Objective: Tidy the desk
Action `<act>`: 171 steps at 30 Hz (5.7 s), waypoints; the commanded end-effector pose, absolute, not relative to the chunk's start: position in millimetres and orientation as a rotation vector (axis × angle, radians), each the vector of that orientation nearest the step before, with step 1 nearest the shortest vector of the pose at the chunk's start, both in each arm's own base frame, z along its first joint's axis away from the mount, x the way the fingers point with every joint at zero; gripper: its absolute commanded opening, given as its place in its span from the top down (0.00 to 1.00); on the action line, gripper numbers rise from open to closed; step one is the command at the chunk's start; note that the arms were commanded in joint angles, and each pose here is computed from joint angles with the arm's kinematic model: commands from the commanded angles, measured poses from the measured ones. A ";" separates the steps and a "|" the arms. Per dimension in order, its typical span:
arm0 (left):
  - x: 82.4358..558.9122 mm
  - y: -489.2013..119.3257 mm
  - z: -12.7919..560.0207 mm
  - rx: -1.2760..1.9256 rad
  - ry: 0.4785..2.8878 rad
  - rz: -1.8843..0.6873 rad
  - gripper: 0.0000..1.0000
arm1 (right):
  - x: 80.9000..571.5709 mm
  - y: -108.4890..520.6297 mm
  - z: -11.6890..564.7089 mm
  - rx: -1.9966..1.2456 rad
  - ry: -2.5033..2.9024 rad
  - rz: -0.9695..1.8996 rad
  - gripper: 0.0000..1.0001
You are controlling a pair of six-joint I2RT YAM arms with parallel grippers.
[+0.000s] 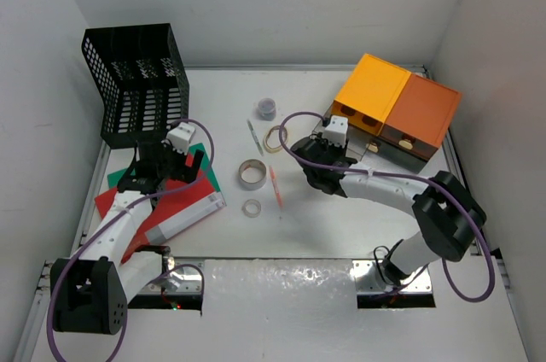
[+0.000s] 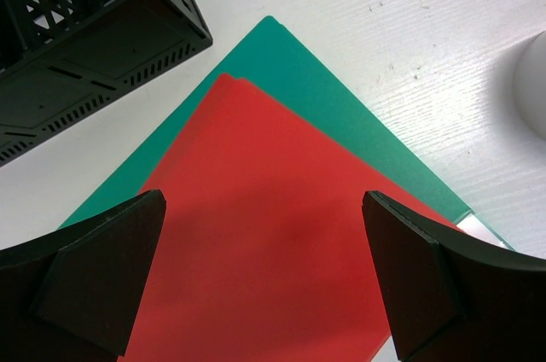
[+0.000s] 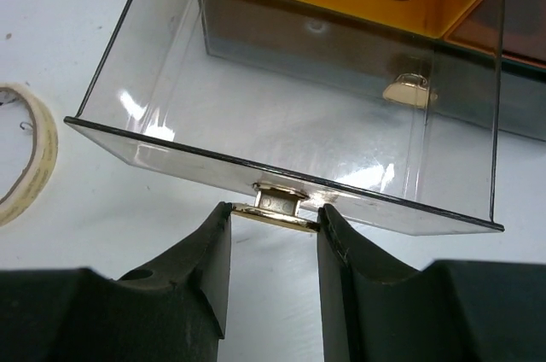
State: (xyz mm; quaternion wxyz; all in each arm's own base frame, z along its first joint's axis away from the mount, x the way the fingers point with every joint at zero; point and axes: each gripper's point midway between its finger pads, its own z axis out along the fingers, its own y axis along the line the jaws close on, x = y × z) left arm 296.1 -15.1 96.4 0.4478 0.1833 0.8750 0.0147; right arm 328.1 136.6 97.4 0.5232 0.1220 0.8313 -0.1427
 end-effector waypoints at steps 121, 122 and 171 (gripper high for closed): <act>310.0 2.4 108.0 0.406 2.150 0.133 0.00 | 468.5 375.1 -8.5 -0.747 2.353 0.264 0.78; 310.3 2.4 108.3 0.407 2.148 0.134 0.00 | 466.7 375.1 -9.1 -0.748 2.358 0.276 0.88; 294.0 -34.9 105.7 0.618 2.136 -0.089 0.00 | 400.7 78.4 172.9 -0.392 2.177 -0.388 0.54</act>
